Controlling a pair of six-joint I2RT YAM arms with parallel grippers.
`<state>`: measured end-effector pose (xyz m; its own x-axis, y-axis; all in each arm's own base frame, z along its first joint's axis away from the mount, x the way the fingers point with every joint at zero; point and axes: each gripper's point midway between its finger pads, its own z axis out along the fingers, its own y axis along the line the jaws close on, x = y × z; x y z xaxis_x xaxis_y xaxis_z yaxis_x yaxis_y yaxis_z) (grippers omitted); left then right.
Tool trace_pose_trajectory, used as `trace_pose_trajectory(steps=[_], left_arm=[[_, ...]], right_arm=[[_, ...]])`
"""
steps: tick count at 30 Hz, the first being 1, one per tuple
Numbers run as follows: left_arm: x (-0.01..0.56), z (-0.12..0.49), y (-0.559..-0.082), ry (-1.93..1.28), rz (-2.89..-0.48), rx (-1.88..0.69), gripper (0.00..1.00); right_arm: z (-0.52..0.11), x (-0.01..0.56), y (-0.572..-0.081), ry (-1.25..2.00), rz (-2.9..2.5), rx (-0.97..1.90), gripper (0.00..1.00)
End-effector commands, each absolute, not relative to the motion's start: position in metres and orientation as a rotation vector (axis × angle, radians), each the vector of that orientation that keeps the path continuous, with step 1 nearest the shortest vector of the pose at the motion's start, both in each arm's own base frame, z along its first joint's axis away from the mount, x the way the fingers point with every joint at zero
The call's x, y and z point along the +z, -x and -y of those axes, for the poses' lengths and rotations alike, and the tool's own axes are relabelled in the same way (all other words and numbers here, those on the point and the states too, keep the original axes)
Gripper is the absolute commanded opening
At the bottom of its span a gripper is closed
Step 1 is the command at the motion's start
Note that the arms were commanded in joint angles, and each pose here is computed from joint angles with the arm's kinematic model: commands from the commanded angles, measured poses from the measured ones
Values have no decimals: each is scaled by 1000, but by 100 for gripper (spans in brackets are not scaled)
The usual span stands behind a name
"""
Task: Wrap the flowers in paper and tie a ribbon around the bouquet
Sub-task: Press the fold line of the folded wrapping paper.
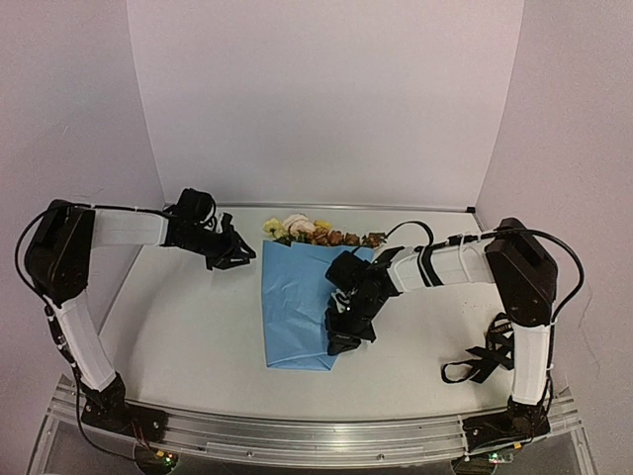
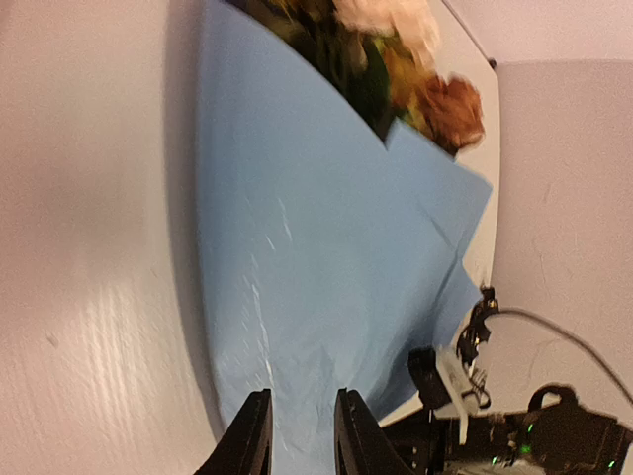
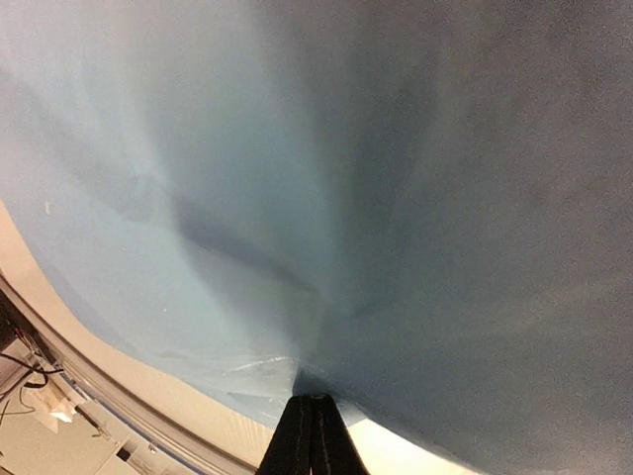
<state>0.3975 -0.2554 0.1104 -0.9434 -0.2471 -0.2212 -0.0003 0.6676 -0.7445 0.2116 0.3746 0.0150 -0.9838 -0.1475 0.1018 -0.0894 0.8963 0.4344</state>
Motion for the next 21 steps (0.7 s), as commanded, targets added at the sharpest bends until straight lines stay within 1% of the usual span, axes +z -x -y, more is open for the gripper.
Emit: trace_pose_trajectory(steps=[1,6,11,21], left_arm=[[115,287,-329,113,-2599,-1185,23],[101,318,-270,68,-2628,-1308,22],[66,328,-230,67,-2734,-1301,18],[19,329,-189,114,-2887,-1280,15]], right_arm=[[-385,67,-218,-302,2960,-777,0],[-388,70,-221,-337,2959,-766,0],[-387,55,-220,-308,2932,-729,0],[-377,22,-214,-251,2916,-642,0]])
